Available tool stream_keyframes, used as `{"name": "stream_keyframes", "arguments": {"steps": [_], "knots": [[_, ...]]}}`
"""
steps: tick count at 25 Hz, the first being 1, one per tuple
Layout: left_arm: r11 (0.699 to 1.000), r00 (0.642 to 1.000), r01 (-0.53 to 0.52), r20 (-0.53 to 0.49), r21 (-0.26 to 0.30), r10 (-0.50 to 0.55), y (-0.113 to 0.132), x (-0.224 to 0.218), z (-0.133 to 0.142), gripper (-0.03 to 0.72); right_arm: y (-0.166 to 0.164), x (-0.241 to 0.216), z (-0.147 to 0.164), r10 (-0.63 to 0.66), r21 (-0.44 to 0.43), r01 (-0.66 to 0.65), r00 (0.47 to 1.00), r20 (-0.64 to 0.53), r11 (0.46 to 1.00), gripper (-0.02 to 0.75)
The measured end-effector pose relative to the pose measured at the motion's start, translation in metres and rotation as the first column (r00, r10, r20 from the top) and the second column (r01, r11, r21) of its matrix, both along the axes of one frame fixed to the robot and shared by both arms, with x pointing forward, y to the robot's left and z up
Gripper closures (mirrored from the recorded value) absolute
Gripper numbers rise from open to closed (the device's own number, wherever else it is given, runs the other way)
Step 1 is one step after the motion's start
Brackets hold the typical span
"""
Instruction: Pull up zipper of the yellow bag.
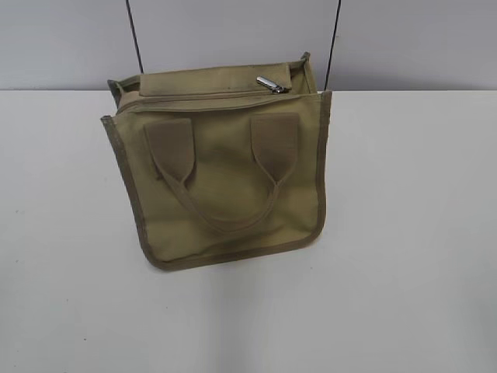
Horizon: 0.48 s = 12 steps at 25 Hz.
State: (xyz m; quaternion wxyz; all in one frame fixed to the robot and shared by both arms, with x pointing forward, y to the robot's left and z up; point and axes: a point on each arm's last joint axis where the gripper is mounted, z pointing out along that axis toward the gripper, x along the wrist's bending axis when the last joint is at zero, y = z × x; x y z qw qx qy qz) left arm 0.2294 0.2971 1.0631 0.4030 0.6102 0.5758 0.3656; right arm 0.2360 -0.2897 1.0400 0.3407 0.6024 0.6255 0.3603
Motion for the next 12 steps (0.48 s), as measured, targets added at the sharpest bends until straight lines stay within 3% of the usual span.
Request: {"name": "stream_keyframes", "arguments": {"steps": [12], "knots": [[1.0, 1.0, 0.0, 0.0, 0.0, 0.0, 0.0, 0.0, 0.0, 0.137, 0.0, 0.0, 0.0, 0.0, 0.0, 0.0, 1.0, 0.0, 1.0, 0.174]]}}
